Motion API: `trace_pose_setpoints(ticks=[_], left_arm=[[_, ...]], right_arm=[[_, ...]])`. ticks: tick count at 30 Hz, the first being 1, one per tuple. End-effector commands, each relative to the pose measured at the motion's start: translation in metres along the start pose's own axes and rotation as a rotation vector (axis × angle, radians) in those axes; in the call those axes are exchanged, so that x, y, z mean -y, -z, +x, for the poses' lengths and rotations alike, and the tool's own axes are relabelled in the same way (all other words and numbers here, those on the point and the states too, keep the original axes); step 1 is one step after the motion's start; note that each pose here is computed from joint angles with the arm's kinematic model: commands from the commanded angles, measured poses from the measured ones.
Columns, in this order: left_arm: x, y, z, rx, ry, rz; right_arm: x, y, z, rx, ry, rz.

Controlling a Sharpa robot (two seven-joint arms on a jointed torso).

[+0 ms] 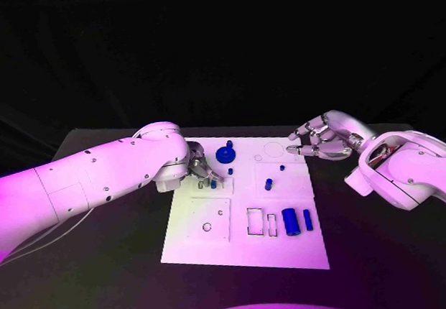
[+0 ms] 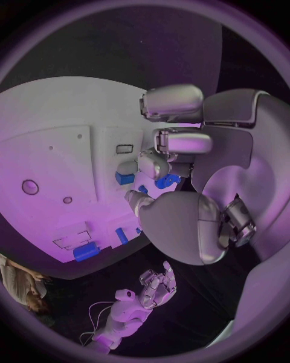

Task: Assemble the parts on the task board

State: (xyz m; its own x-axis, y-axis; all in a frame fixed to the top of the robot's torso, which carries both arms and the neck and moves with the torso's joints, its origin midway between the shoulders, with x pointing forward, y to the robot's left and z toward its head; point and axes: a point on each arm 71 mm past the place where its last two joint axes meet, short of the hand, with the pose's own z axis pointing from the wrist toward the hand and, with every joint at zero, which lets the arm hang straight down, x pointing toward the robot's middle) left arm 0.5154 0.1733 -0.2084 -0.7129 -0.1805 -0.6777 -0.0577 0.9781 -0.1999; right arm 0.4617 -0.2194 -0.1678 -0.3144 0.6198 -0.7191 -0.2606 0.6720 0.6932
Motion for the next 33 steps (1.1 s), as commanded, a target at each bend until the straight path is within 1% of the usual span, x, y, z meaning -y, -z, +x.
trace_pose_setpoints(ticks=[1, 3, 4, 6, 10, 14, 17, 21, 25, 28, 30, 33], left_arm=[[0.0016, 0.004, -0.0045, 0.023, 0.015, 0.02], [0.0008, 0.0074, -0.0081, 0.028, 0.023, 0.027], [-0.0011, 0.0114, -0.0129, 0.031, 0.027, 0.03], [-0.004, 0.0166, -0.0224, 0.04, 0.026, 0.029], [-0.0116, 0.0229, -0.044, 0.076, 0.039, 0.015], [-0.0181, 0.0225, -0.0641, 0.134, 0.079, 0.0], [-0.0214, 0.0191, -0.0751, 0.169, 0.107, -0.012], [-0.0226, 0.0142, -0.0819, 0.182, 0.109, -0.026], [-0.0222, 0.0078, -0.0855, 0.18, 0.093, -0.043], [-0.0215, 0.0017, -0.0854, 0.17, 0.079, -0.056], [-0.0211, -0.0031, -0.0834, 0.16, 0.069, -0.064], [-0.0221, -0.0077, -0.0804, 0.15, 0.059, -0.073]], right_arm=[[0.0, 0.0, 0.001, -0.009, 0.003, -0.009], [0.0, 0.0, 0.0, -0.008, 0.003, -0.007], [0.0, 0.0, 0.0, -0.007, 0.003, -0.007], [0.001, 0.0, 0.0, -0.006, 0.004, -0.005], [0.002, 0.0, -0.001, -0.004, 0.004, -0.002], [0.002, 0.0, -0.001, -0.004, 0.004, -0.002], [0.002, 0.0, 0.0, -0.004, 0.004, -0.002], [0.002, -0.001, 0.0, -0.005, 0.004, -0.003], [0.001, -0.001, 0.0, -0.006, 0.004, -0.003], [0.001, -0.002, 0.001, -0.008, 0.004, -0.004], [0.001, -0.002, 0.002, -0.009, 0.003, -0.005], [0.001, -0.002, 0.002, -0.011, 0.003, -0.005]])
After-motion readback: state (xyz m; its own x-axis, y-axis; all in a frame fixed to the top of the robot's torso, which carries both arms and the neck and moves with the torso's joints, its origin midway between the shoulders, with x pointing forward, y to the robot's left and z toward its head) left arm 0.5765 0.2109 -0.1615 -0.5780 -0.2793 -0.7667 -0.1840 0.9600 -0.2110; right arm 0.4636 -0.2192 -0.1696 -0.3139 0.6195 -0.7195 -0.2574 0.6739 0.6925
